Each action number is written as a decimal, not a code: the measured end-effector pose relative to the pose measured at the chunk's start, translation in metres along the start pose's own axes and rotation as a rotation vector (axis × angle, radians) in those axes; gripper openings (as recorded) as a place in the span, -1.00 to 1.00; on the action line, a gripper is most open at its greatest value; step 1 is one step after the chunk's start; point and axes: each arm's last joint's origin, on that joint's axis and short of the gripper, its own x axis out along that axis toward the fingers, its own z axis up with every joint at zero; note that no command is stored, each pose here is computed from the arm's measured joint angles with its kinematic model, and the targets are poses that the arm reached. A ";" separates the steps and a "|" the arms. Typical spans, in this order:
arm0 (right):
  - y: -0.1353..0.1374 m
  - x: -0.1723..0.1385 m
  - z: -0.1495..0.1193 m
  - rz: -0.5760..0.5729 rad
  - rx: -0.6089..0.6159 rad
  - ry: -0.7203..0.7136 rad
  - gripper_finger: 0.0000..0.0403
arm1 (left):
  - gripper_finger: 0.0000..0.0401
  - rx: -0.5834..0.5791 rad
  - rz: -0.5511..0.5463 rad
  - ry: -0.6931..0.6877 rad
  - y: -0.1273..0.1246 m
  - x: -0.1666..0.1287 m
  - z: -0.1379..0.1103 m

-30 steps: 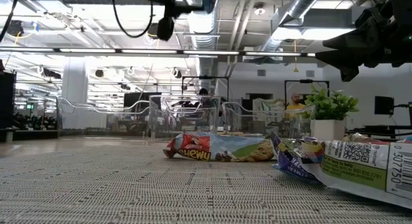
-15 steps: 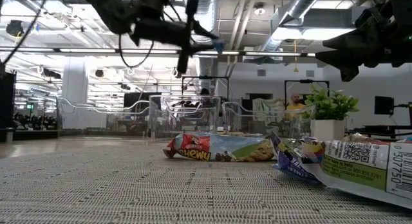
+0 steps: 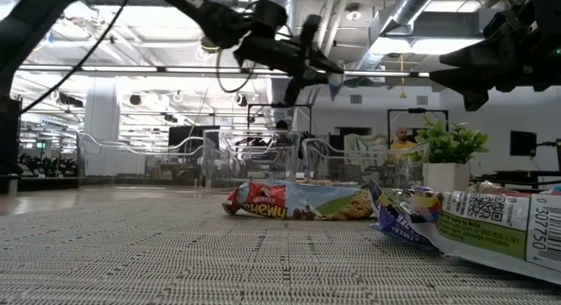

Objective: Pick and place Granola Bars by type
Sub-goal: Put the blue granola bar into the right transparent bin, then put the yellow granola bar into the left transparent bin

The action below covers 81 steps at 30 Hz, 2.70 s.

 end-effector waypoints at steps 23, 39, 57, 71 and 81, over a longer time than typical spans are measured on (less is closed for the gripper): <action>0.000 0.000 0.000 0.000 0.000 0.000 -0.11 | -0.58 0.677 0.375 0.170 0.005 0.012 0.006; 0.000 0.000 0.000 0.000 0.000 0.000 -0.10 | -0.10 0.663 0.367 0.186 0.003 0.013 0.003; 0.000 0.000 0.000 0.000 0.000 0.000 -0.09 | 0.03 0.537 0.310 0.206 -0.010 0.019 -0.007; 0.000 0.000 0.000 0.000 0.000 0.000 -0.09 | 0.03 0.524 -0.089 0.368 -0.086 0.041 -0.054; 0.000 0.000 0.000 0.000 0.000 0.000 -0.10 | 0.03 0.646 -0.186 0.488 -0.139 0.048 -0.097</action>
